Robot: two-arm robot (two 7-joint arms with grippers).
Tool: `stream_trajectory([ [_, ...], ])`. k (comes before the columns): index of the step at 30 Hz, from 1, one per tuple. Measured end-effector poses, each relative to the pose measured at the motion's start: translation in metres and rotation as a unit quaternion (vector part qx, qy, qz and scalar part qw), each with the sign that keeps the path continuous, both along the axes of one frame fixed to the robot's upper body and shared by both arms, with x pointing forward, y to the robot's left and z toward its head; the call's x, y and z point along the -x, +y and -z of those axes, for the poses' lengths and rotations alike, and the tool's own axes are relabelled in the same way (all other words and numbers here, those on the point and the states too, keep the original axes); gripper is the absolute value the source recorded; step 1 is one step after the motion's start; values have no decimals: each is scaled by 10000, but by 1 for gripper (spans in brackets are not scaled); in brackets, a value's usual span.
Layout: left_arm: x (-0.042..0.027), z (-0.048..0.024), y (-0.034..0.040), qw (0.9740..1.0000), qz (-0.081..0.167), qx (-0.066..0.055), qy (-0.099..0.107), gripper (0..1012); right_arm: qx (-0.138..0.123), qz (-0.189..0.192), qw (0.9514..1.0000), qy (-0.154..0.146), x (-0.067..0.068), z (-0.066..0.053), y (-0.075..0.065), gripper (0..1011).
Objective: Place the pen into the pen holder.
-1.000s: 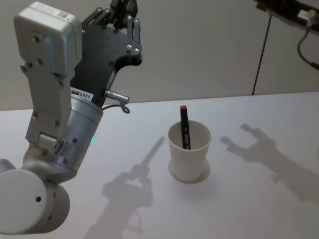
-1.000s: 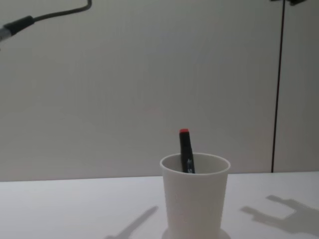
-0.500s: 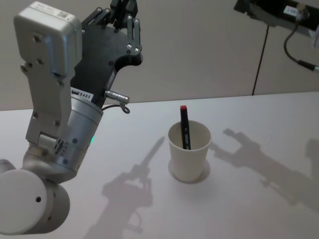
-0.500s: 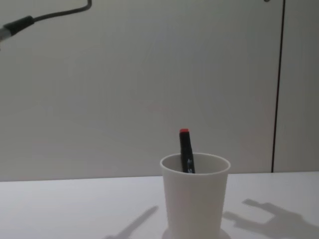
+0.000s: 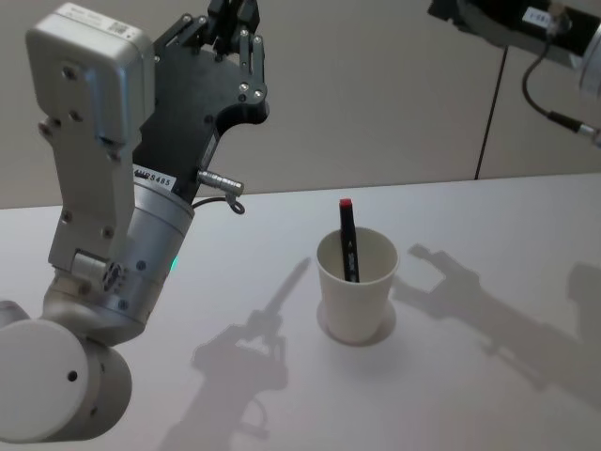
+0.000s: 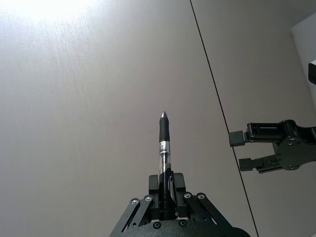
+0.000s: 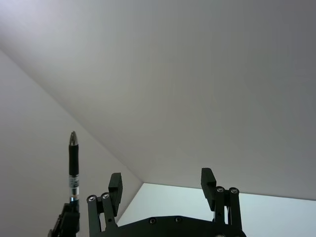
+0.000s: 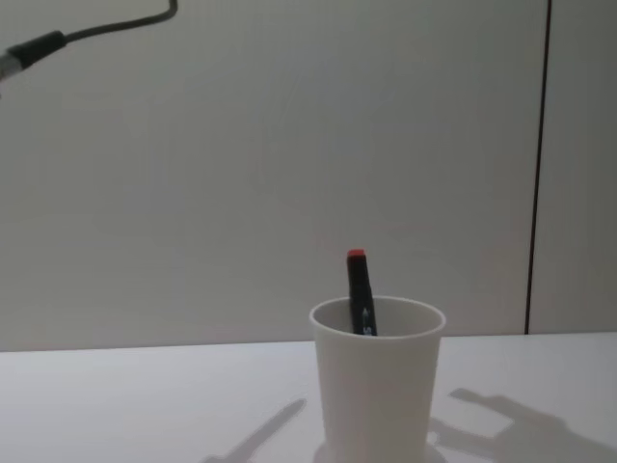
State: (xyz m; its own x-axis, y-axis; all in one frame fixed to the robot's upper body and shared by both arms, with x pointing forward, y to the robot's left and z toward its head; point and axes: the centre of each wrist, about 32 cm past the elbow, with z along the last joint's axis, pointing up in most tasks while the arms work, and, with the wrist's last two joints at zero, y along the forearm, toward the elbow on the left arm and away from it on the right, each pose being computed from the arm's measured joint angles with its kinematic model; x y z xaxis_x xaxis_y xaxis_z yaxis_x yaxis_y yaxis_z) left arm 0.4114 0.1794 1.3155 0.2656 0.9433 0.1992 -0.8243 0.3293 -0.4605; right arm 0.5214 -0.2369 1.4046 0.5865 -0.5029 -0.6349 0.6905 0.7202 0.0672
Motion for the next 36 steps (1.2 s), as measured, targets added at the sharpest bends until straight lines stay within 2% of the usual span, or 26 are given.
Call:
stream_trajectory([
  [11, 0, 0, 0, 10000, 0, 0, 0, 179, -267, -576, 9980, 1, -42, -36, 87, 1001],
  [23, 0, 0, 0, 10000, 0, 0, 0, 179, -588, -1370, 9888, 49, -126, -98, 264, 1001],
  [29, 0, 0, 0, 10000, 0, 0, 0, 179, -689, -1575, 9851, 55, -152, -117, 348, 1001],
  [36, 0, 0, 0, 10000, 0, 0, 0, 179, -737, -1564, 9849, -68, -167, -128, 437, 1002],
])
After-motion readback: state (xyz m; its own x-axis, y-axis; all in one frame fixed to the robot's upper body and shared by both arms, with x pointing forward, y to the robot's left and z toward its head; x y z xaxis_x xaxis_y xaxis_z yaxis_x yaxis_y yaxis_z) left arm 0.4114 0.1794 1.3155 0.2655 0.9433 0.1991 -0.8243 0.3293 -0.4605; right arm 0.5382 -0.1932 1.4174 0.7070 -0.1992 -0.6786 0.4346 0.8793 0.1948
